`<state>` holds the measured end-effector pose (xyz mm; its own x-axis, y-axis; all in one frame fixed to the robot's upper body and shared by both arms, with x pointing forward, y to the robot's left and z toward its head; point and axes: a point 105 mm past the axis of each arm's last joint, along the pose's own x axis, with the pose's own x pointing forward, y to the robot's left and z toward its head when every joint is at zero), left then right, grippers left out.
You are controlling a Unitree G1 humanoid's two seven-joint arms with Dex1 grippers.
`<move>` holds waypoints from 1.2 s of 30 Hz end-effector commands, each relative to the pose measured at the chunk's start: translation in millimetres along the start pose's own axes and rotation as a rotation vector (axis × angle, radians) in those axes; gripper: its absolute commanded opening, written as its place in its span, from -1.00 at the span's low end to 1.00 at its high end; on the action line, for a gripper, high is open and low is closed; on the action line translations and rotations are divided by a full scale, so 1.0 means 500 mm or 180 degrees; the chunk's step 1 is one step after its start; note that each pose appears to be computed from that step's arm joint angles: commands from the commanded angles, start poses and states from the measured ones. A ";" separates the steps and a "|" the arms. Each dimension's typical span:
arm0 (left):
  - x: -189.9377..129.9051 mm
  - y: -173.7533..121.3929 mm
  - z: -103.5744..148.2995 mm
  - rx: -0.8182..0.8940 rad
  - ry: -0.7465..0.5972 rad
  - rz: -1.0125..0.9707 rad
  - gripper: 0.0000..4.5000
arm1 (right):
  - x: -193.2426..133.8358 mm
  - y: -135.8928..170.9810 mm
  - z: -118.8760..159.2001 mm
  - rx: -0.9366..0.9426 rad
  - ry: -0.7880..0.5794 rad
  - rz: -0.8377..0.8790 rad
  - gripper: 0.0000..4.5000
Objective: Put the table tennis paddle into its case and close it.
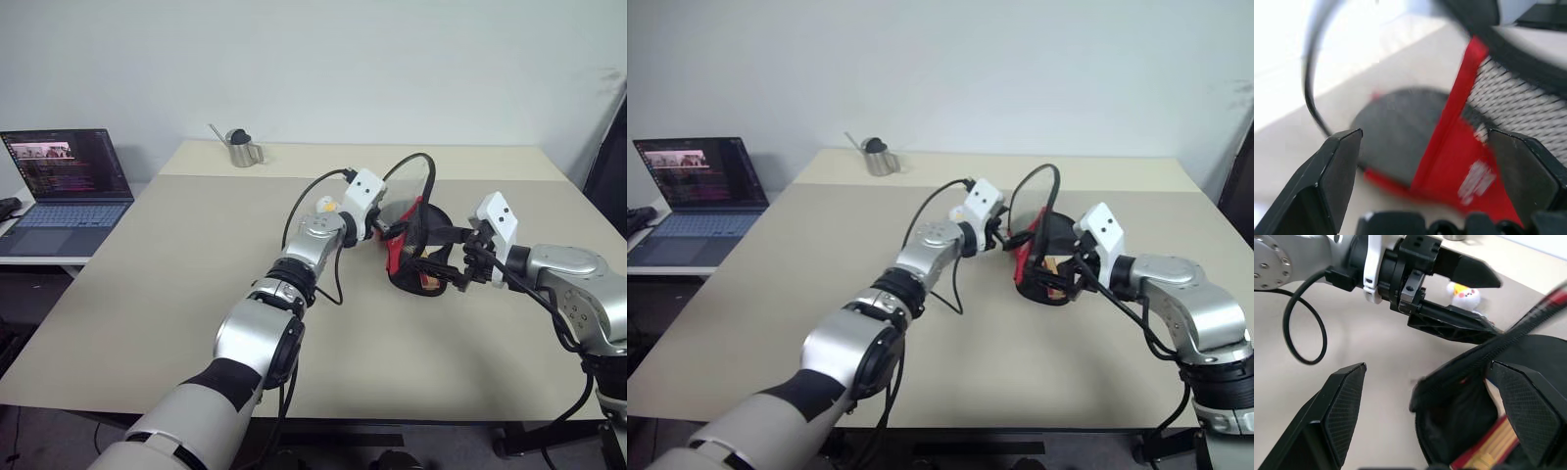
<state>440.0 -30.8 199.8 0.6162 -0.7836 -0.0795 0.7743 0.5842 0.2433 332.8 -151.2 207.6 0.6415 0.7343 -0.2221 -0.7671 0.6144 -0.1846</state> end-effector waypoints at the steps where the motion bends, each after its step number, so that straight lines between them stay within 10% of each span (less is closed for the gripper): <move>1: 0.014 -0.013 0.024 0.0079 -0.0079 -0.0012 1.00 | -0.017 -0.013 0.032 -0.0153 -0.0151 -0.0150 0.98; 18: -0.003 -0.001 0.032 -0.0033 -0.0307 -0.0092 1.00 | -0.057 -0.100 -0.006 0.0190 0.0072 -0.0724 0.98; 36: -0.235 0.066 0.032 0.0266 -0.0612 -0.0199 1.00 | 0.068 -0.223 -0.130 0.0741 0.0487 -0.1715 0.98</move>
<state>397.4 78.4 217.5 0.5322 -0.8453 0.0465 0.8006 0.5204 0.2969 434.6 -204.4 149.1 0.8940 0.3048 -0.3284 -0.3417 0.9379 -0.0597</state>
